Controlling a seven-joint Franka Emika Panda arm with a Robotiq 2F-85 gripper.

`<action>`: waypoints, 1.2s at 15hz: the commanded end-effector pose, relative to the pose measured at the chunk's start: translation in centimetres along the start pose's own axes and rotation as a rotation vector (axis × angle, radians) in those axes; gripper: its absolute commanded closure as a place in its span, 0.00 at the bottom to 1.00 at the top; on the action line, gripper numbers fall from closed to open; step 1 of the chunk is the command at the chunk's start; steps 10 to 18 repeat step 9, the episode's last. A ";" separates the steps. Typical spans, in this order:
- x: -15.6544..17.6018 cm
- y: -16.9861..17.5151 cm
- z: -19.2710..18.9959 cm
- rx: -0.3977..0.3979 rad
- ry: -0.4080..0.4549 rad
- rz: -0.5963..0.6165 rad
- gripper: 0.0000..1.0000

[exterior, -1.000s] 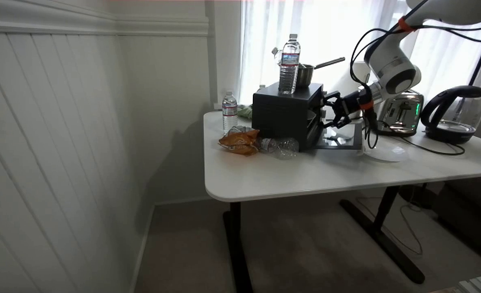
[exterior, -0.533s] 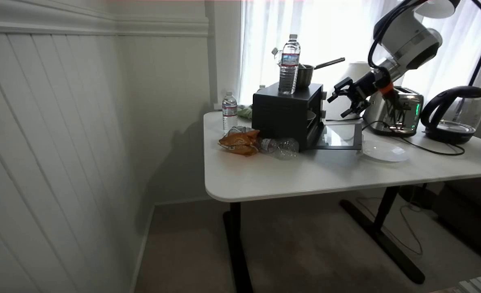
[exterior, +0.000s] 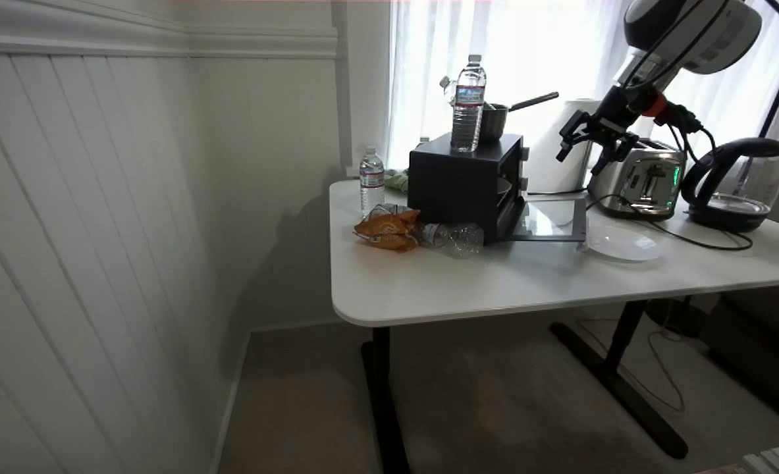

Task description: Pick up one white plate and put it in the oven on the top tray

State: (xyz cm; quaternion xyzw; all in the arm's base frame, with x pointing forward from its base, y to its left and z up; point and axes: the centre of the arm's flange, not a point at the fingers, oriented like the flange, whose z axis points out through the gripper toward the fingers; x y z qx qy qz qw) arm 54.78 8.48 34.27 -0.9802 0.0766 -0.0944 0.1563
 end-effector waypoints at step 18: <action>-1.0 5.8 -2.8 -0.351 -0.127 -0.160 0.00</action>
